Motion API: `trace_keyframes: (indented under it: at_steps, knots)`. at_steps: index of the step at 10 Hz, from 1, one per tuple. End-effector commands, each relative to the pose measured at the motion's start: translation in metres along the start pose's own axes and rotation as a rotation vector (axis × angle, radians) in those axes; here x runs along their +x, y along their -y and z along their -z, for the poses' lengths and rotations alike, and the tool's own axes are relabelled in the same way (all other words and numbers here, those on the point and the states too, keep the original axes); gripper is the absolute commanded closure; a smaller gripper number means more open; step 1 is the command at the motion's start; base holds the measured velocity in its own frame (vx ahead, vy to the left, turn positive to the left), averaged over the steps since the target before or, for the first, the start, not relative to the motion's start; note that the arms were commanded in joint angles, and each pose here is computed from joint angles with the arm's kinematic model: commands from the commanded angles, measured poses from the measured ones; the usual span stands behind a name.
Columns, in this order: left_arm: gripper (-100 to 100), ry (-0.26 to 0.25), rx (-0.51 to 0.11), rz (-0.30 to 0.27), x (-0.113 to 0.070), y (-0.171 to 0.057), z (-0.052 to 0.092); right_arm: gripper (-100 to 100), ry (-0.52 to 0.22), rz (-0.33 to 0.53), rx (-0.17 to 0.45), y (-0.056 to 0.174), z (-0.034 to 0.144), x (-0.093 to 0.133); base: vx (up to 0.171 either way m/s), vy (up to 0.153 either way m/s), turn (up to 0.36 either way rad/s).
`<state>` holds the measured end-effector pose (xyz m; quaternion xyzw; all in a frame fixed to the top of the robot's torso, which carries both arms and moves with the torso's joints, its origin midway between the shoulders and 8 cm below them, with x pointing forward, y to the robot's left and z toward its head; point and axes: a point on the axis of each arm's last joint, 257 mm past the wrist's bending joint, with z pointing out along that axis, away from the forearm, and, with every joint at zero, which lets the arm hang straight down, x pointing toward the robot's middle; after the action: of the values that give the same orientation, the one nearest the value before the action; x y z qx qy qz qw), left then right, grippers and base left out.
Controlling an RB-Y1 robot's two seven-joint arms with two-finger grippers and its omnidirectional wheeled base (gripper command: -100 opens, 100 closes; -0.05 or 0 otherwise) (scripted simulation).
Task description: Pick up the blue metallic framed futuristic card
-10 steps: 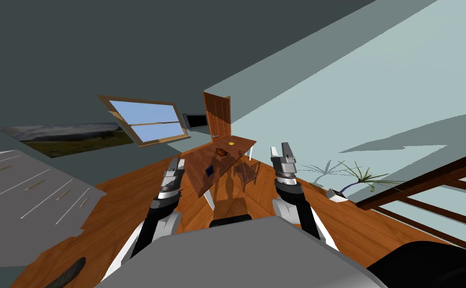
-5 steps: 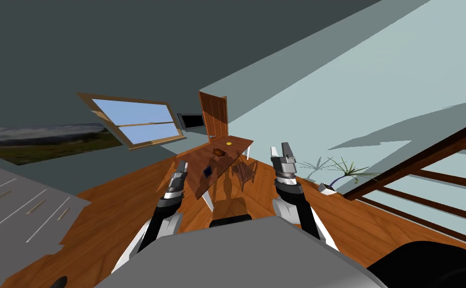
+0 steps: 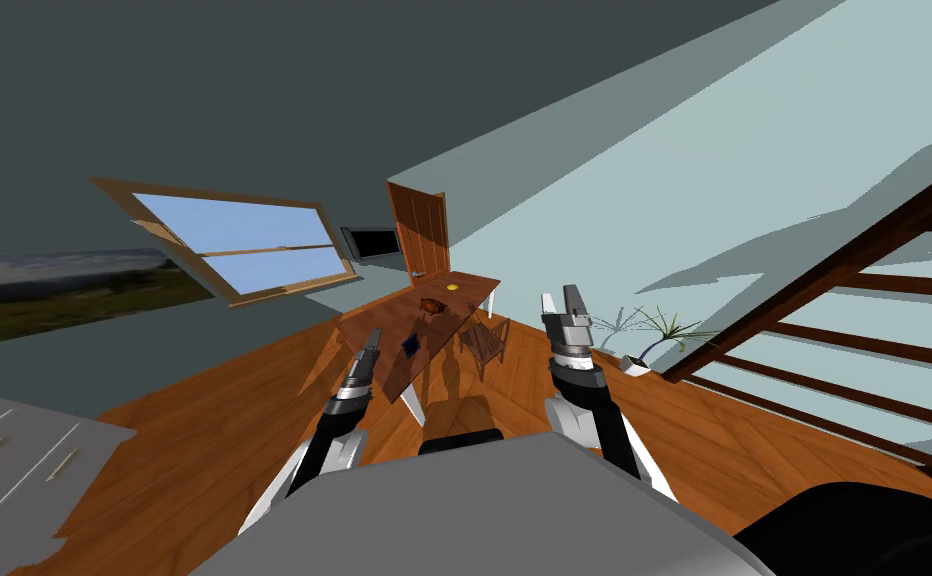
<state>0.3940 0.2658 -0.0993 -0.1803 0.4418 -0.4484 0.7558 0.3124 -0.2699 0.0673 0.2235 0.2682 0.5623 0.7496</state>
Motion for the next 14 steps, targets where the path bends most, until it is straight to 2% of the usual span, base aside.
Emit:
trace_keyframes:
  at_steps: [1, 2, 3, 6, 7, 8, 11, 13, 14]
  knots:
    - [-100, -0.020, -0.030, -0.021, 0.008, -0.016, 0.009, 0, 0.000, 0.000, 0.000, 0.000, 0.000, 0.000, -0.008, 0.024, -0.109]
    - [-100, -0.033, -0.023, -0.056, 0.012, -0.019, 0.010, 0, 0.000, 0.000, 0.000, 0.000, 0.000, 0.000, -0.007, 0.025, -0.217]
    - [-100, -0.045, -0.051, -0.058, 0.016, -0.031, 0.017, 0, 0.000, 0.000, 0.000, 0.000, 0.000, 0.000, -0.012, 0.029, -0.067]
    - [-100, -0.086, -0.069, -0.130, 0.029, -0.051, 0.027, 0, 0.000, 0.000, 0.000, 0.000, 0.000, 0.000, -0.014, 0.029, -0.145]
    - [-100, -0.099, -0.099, -0.133, 0.033, -0.063, 0.035, 0, 0.000, 0.000, 0.000, 0.000, 0.000, 0.000, -0.008, 0.028, -0.088]
    - [-100, -0.119, -0.104, -0.167, 0.038, -0.071, 0.040, 0, 0.000, 0.000, 0.000, 0.000, 0.000, 0.000, 0.000, 0.028, -0.175]
    - [-100, -0.157, -0.148, -0.209, 0.048, -0.095, 0.057, 0, 0.000, 0.000, 0.000, 0.000, 0.000, 0.000, -0.010, 0.036, -0.120]
    - [-100, -0.195, -0.160, -0.266, 0.055, -0.112, 0.069, 0, 0.000, 0.000, 0.000, 0.000, 0.000, 0.000, -0.011, 0.043, -0.236]
    - [-100, -0.213, -0.189, -0.282, 0.058, -0.124, 0.080, 0, 0.000, 0.000, 0.000, 0.000, 0.000, 0.000, -0.005, 0.051, -0.071]
